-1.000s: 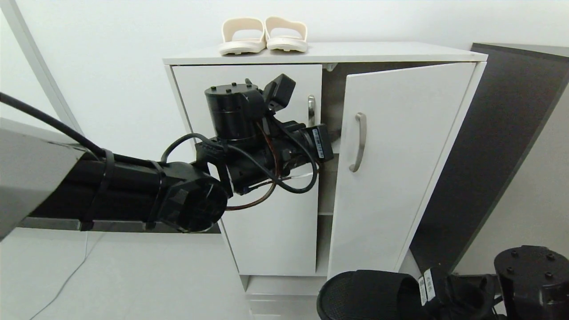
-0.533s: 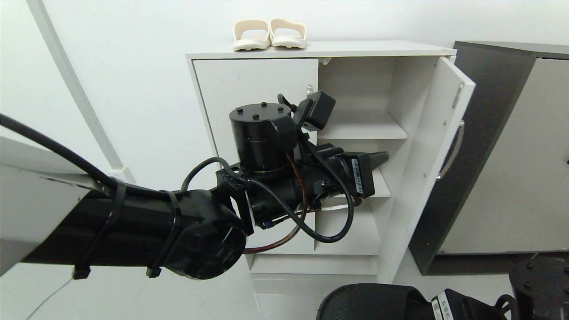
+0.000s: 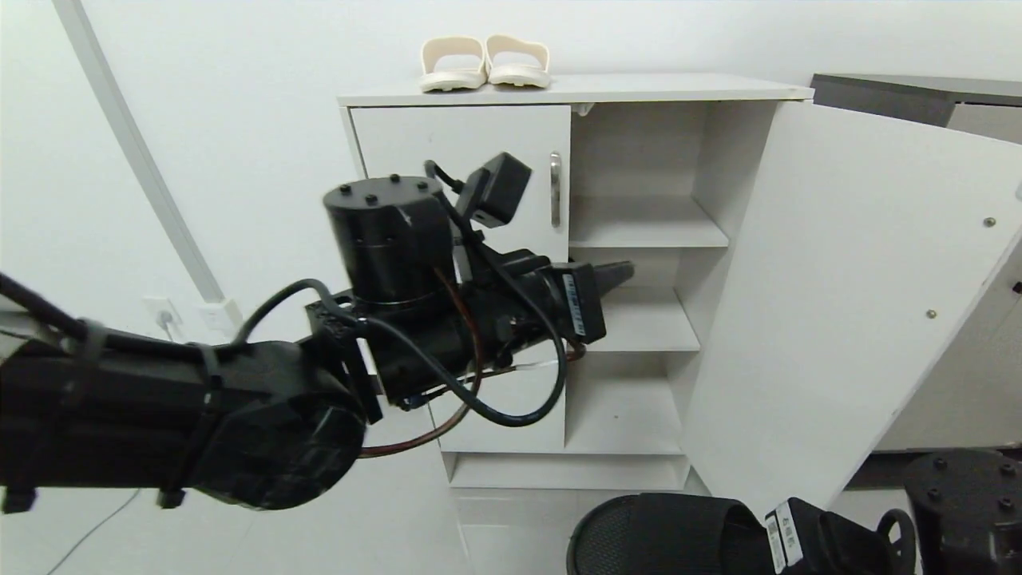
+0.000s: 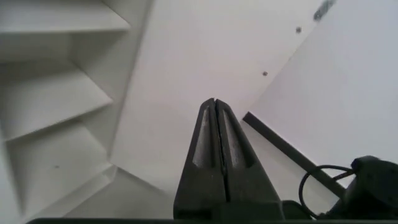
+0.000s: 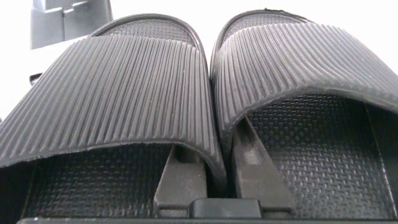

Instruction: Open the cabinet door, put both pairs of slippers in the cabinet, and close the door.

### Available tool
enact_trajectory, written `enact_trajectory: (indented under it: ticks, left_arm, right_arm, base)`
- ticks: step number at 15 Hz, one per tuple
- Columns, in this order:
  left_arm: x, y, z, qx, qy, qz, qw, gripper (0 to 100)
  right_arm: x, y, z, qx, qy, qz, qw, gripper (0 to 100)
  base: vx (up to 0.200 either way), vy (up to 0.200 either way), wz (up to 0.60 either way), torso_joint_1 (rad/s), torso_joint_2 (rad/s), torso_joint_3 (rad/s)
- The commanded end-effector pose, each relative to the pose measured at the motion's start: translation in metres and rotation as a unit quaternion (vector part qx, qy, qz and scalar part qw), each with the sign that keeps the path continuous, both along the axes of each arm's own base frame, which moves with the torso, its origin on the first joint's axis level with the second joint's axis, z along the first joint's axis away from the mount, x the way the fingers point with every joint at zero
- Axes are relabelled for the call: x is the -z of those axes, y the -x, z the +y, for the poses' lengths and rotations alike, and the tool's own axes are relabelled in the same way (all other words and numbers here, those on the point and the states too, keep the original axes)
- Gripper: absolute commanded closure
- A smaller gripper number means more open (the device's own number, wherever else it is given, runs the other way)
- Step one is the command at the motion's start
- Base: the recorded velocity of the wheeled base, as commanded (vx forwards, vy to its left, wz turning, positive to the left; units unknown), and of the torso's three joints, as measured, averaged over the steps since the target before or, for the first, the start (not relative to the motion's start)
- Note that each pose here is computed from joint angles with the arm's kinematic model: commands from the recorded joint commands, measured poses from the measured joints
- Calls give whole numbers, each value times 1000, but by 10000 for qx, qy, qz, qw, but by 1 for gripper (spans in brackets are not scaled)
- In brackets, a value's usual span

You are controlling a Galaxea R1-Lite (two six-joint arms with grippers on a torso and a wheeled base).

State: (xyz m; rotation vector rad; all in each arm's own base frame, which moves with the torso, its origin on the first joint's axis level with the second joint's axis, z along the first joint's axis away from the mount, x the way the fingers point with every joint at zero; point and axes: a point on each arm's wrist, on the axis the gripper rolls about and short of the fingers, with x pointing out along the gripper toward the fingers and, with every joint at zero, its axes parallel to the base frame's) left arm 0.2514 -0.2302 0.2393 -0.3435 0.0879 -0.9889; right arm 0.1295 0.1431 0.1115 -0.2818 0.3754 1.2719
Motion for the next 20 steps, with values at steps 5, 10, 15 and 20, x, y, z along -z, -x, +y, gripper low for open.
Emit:
enact_trajectory:
  ticks: [5,10,15,20]
  left_arm:
    - [-32,139,168,-1330,89,-164,9909,100]
    - [13,276,230,-3873,43,9,9219,100]
    - [123,307,237,-6043,-989,585,7884,100]
    - [156,275,234,-5479,-873,-310,8314,100]
  right_arm:
    - [6,-18,0,301,10,-3,9995,100]
    - [8,-32,7,1162,166,85,9930,100]
    - [19,-59,27,2607,-115,153,9652,100]
    - [29,-100,64,4020,-484,-135,9143,100]
  base:
    - [0,0,0,0,0,0]
    - [0,0,0,0,0,0]
    - [0,0,0,0,0,0]
    - [0,0,0,0,0,0]
